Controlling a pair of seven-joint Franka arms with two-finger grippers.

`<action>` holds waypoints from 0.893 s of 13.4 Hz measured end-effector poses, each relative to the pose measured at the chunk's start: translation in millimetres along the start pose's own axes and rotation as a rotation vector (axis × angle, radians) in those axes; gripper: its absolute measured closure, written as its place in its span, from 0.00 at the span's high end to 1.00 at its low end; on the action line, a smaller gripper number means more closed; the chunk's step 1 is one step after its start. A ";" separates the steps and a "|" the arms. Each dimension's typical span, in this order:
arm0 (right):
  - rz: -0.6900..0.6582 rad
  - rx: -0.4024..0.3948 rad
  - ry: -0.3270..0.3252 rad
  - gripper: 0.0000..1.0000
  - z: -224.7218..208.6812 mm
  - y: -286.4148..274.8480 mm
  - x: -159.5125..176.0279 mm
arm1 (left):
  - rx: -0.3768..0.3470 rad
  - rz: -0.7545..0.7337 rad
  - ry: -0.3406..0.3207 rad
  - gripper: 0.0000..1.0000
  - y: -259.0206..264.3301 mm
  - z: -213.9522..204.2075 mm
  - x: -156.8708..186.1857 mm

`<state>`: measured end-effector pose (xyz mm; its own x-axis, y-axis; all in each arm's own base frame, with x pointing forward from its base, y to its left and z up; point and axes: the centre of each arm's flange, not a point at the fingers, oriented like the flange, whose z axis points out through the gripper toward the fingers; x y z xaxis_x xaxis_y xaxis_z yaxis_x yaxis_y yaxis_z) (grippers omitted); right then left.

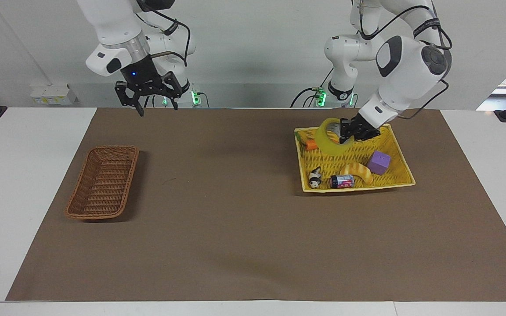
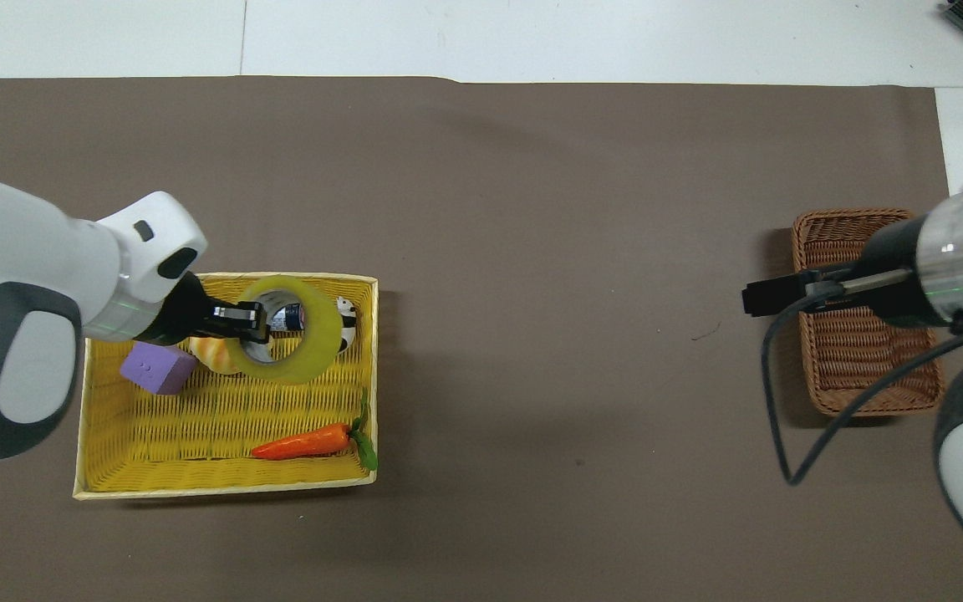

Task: Move tape to another basket
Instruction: 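Lift the tape roll with the left gripper while the right gripper approaches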

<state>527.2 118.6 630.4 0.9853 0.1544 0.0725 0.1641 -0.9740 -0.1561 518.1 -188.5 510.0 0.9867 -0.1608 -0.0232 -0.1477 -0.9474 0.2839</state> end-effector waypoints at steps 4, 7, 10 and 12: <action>0.007 0.150 -0.041 1.00 31.0 -52.7 -1.8 | -0.016 0.075 0.063 0.23 85.1 18.5 -5.5; 0.030 0.249 -0.050 1.00 49.2 -65.5 -0.1 | -0.020 0.142 0.041 0.23 123.0 30.8 -20.3; 0.071 0.356 -0.059 1.00 67.3 -71.1 3.6 | -0.036 0.206 0.041 0.23 168.5 36.6 -39.2; 0.086 0.406 -0.081 1.00 77.0 -74.2 5.6 | -0.071 0.201 0.044 0.23 187.3 35.2 -46.4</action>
<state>524.1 204.5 566.5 0.9941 0.1033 -0.0331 0.0697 -0.8422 -0.5347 442.2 -368.2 530.5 0.9402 -0.3307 0.0815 -0.3379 -0.8756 0.3451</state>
